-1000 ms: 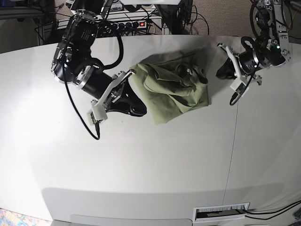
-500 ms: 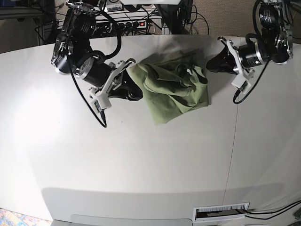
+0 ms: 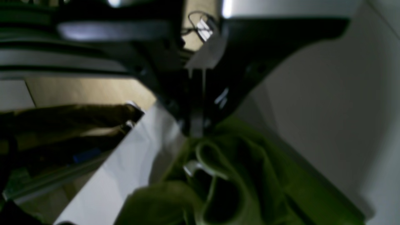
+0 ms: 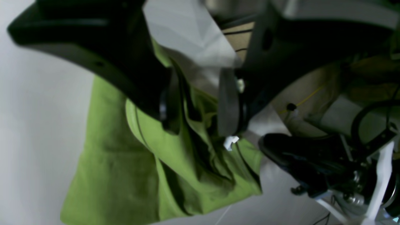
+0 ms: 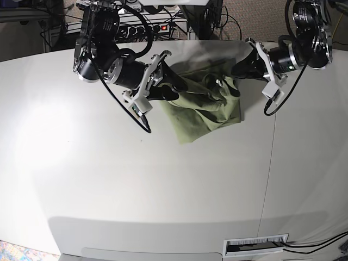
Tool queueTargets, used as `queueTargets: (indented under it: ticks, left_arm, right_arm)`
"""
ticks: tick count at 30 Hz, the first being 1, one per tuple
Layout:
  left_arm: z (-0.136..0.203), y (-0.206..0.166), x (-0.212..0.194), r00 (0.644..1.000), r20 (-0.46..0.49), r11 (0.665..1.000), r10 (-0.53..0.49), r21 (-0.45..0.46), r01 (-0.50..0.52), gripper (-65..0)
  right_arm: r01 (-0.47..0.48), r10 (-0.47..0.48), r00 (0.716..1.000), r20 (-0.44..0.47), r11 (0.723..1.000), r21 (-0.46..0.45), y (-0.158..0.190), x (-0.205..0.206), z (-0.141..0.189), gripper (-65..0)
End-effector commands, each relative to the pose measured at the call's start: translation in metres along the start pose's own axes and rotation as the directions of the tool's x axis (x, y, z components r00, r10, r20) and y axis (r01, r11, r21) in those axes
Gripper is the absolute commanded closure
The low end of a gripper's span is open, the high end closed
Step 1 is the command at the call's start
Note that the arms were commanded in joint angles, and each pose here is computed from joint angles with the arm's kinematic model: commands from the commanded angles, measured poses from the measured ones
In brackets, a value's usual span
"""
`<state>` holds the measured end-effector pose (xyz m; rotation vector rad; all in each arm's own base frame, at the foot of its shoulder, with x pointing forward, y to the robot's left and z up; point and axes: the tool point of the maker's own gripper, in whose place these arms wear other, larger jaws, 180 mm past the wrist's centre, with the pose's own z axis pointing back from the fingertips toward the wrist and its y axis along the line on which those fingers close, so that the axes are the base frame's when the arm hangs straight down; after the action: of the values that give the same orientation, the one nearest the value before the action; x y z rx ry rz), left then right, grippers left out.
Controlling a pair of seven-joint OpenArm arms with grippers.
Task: Fold the T-shirt properly
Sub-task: 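Grasp the folded shirt with both grippers and fold it in half again, then lift the shirt bundle edge with both grippers and fold it over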
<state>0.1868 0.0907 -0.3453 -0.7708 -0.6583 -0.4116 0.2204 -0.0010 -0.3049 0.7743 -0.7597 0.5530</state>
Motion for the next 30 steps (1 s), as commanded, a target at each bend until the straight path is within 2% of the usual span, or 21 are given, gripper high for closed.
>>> queueTargets:
  ticks: [1,6,12,16,17,18,21,22,23,30]
  left_arm:
    - [0.002,-0.002,0.012,0.999,0.050,1.000,-0.015,0.000,0.015,0.0]
    - [-0.003,0.001,0.016,0.996,0.085,0.999,-0.020,0.030,0.018,0.0]
    - [-0.003,0.000,0.018,0.995,0.095,1.000,-0.016,0.027,0.014,0.0]
    - [-0.003,0.000,0.018,0.995,0.095,1.000,-0.015,0.028,0.013,0.0]
    - [-0.003,0.000,0.018,0.995,0.094,1.000,-0.013,0.029,0.011,0.0]
    - [-0.003,0.000,0.018,0.995,0.095,1.000,-0.014,0.028,0.011,-1.4]
    - [-0.003,0.000,0.018,0.995,0.094,1.000,-0.014,0.029,0.011,-19.4]
    - [-0.003,0.000,0.018,0.995,0.095,1.000,-0.014,0.029,0.011,-24.3]
    - [-0.003,0.000,0.018,0.995,0.097,1.000,-0.014,0.029,0.011,-26.4]
    - [-0.002,0.001,0.025,0.991,0.135,0.999,-0.015,0.031,0.011,-26.6]
  right_arm:
    - [-0.020,0.019,0.998,0.058,1.000,0.003,0.002,0.015,0.002,-22.0]
    - [-0.057,0.062,0.997,0.038,0.992,-0.108,-0.018,0.012,0.003,-22.0]
    - [-0.122,0.120,0.992,-0.023,0.983,-0.138,-0.022,0.005,-0.001,-20.6]
    - [-0.146,0.142,0.989,-0.041,0.984,-0.107,-0.012,0.003,-0.008,-3.3]
    - [-0.152,0.147,0.988,-0.049,0.983,-0.106,-0.011,0.002,-0.009,-0.6]
    - [-0.155,0.150,0.987,-0.051,0.982,-0.105,-0.010,0.001,-0.010,0.0]
    - [-0.156,0.151,0.987,-0.050,0.982,-0.108,-0.011,0.002,-0.010,0.0]
    - [-0.156,0.151,0.987,-0.050,0.982,-0.109,-0.011,0.002,-0.010,0.0]
    - [-0.156,0.151,0.987,-0.050,0.982,-0.109,-0.011,0.002,-0.010,0.0]
    - [-0.156,0.151,0.987,-0.051,0.982,-0.108,-0.011,0.002,-0.010,0.0]
